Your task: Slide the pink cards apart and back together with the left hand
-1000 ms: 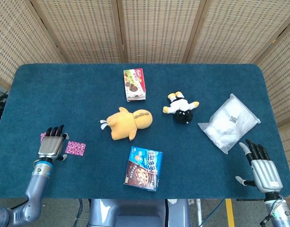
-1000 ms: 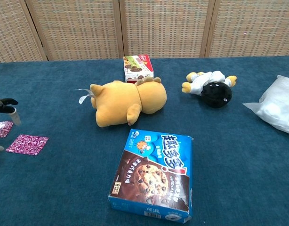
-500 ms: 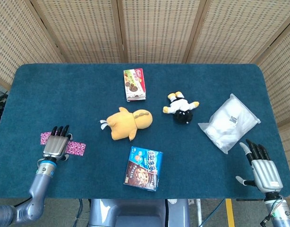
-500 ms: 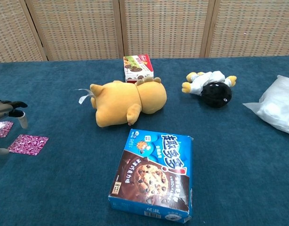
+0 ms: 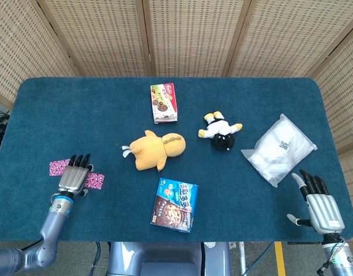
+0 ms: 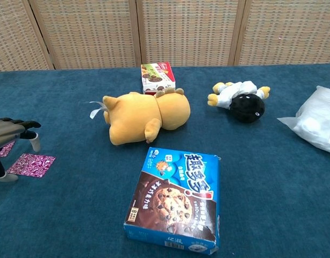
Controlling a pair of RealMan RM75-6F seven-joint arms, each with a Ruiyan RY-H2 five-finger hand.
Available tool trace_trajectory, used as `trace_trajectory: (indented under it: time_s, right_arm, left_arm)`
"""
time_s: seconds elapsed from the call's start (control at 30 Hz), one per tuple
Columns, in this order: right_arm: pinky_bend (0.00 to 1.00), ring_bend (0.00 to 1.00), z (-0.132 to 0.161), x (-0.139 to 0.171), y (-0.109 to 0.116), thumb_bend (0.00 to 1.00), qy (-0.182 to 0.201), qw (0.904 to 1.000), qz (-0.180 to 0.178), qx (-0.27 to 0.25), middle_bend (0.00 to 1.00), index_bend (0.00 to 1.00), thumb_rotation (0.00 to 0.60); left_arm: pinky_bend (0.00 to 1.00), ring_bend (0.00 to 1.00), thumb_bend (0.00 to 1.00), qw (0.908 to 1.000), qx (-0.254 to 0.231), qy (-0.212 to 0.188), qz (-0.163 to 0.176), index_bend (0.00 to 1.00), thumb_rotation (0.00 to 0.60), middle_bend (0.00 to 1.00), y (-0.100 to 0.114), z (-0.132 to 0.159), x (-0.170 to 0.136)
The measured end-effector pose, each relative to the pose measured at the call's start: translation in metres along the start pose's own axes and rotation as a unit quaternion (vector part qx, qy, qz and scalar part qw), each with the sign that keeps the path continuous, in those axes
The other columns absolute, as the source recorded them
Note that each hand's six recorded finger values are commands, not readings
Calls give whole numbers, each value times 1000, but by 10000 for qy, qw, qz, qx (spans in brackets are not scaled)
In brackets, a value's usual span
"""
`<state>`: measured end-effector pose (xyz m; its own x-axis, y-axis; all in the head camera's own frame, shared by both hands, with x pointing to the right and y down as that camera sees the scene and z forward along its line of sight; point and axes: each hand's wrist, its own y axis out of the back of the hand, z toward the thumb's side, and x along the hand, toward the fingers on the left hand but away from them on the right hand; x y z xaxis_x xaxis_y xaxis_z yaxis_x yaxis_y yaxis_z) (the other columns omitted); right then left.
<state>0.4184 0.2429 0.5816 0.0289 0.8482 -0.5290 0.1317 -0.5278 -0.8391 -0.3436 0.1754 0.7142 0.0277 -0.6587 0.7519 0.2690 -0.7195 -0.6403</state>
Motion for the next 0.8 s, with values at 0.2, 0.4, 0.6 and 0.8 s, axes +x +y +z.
trace_trajectory:
  time_s: [0.2, 0.4, 0.6, 0.8]
  right_arm:
    - [0, 0, 0, 0, 0, 0, 3, 10000, 3, 2, 0, 0, 600]
    - [0, 0, 0, 0, 1, 0, -8, 10000, -4, -6, 0, 0, 600]
    - [0, 0, 0, 0, 0, 0, -2, 10000, 3, -6, 0, 0, 600]
    - [0, 0, 0, 0, 1, 0, 2, 10000, -4, -7, 0, 0, 600]
  left_arm:
    - [0, 0, 245, 10000, -60, -1, 25, 282, 600, 0, 2, 4, 4]
    - [0, 0, 247, 10000, -33, -17, -14, 281, 600, 0, 1, 9, 6]
    - [0, 0, 248, 10000, -2, 9, 30, 284, 600, 0, 3, 9, 7]
    - [0, 0, 250, 10000, -18, 18, 11, 326, 600, 0, 3, 9, 7]
